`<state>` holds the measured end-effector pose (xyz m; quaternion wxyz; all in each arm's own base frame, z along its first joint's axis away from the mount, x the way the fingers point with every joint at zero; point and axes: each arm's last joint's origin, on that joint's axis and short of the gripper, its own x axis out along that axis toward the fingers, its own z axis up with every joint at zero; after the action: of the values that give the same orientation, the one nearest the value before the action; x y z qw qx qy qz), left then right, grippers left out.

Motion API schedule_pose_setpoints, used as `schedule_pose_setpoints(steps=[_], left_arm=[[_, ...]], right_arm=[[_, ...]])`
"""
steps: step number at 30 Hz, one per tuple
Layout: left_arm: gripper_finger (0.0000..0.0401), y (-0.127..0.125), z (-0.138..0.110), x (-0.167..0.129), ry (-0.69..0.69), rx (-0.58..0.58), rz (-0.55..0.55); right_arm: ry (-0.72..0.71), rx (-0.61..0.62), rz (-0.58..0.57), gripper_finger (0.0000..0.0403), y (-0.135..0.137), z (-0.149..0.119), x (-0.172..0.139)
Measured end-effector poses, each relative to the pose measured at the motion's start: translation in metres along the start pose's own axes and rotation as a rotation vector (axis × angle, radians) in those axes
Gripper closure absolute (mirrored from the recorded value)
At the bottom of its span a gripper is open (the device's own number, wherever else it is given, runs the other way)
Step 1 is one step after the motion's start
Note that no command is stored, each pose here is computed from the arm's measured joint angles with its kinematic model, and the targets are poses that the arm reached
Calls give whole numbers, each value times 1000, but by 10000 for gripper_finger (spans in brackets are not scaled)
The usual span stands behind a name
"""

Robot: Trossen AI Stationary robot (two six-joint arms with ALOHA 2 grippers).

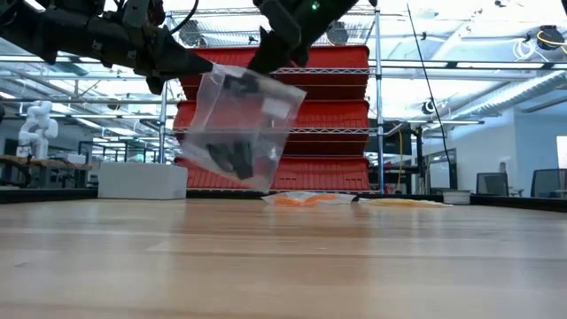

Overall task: Sort rubber bands
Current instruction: Put the black rubber band into the left zip lock bag, then close the left zip lock bag

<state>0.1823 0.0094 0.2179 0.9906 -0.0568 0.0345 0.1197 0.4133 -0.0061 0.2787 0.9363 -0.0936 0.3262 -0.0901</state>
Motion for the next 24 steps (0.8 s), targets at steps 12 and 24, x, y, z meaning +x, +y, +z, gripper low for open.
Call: schedule_pose_setpoints(steps=[12, 24], left_arm=[[401, 0, 0, 0, 2, 28, 1], [401, -1, 0, 0, 0, 58, -23]], right_arm=[[207, -78, 54, 260, -7, 10, -26], [506, 30, 67, 254, -26, -29, -77]])
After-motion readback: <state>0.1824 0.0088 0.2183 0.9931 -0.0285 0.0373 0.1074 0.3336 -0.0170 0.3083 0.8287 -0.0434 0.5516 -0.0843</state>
